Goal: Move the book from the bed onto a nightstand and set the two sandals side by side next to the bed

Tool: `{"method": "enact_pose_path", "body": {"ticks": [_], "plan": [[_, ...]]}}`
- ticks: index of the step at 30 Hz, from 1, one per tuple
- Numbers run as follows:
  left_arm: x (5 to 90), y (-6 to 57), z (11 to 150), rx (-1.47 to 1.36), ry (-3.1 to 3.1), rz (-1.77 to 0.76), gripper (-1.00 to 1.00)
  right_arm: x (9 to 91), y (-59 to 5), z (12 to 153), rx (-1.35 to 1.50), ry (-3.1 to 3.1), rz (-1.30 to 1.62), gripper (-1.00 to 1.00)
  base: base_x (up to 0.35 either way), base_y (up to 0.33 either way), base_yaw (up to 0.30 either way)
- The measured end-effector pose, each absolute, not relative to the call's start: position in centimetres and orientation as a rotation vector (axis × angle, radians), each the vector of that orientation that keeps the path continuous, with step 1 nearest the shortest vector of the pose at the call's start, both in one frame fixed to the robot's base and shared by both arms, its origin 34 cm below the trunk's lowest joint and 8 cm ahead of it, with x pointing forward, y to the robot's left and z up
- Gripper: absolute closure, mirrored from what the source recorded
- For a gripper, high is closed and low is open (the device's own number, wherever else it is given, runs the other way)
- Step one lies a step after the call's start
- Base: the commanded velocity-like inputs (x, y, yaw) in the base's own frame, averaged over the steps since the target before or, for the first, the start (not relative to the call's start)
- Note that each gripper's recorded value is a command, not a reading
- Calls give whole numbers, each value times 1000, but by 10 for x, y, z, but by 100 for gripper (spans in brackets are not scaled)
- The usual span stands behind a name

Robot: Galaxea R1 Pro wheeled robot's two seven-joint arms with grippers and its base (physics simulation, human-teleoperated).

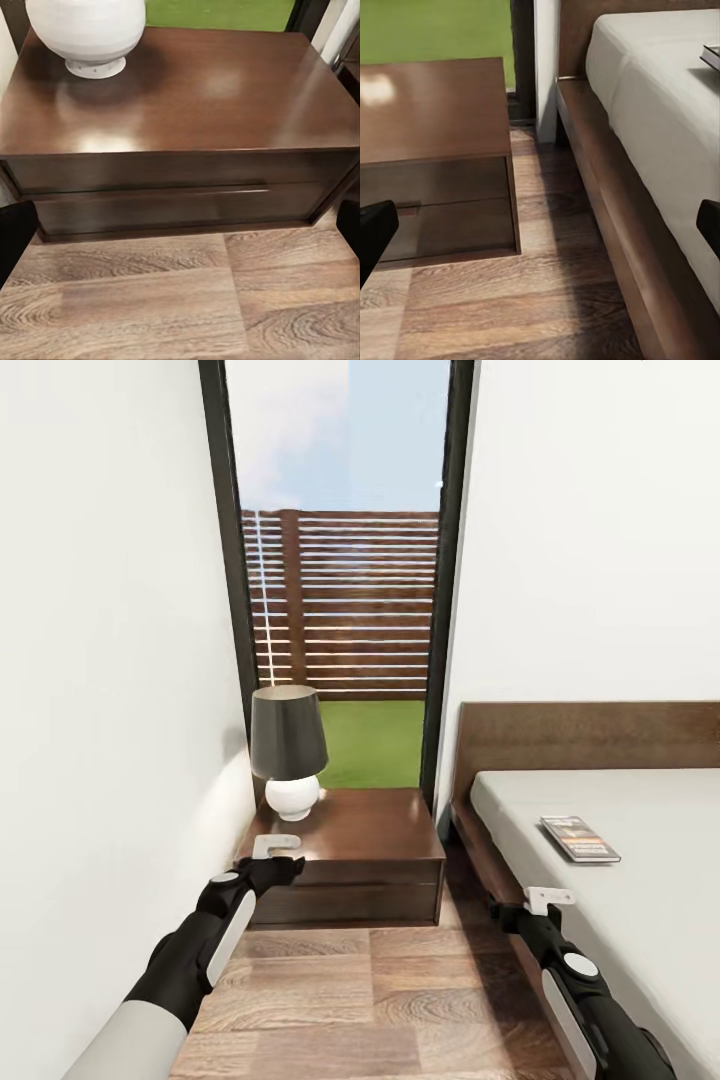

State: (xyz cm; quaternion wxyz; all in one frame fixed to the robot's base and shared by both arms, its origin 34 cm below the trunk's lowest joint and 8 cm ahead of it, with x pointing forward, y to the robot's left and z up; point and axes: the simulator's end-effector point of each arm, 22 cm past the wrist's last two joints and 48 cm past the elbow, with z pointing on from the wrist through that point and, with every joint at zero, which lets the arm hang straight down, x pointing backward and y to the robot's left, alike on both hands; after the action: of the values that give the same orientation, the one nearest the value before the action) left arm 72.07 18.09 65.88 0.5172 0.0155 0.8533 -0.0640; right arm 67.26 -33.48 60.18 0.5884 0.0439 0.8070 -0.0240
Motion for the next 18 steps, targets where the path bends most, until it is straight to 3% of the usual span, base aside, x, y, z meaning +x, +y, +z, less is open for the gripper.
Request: {"method": "enact_pose_path", "body": {"ticks": [4,12,18], "plan": [[721,183,659,37,2048,-150,-100,672,-335,602,102,1879,-57,-100,171,0,0],[720,183,659,36,2048,-149,-100,673,-334,603,101,1875,-55,-100,312,-61,-2],[721,183,658,37,2048,-149,-100,673,-335,605,101,1865,-54,-100,240,-19,-180]]}}
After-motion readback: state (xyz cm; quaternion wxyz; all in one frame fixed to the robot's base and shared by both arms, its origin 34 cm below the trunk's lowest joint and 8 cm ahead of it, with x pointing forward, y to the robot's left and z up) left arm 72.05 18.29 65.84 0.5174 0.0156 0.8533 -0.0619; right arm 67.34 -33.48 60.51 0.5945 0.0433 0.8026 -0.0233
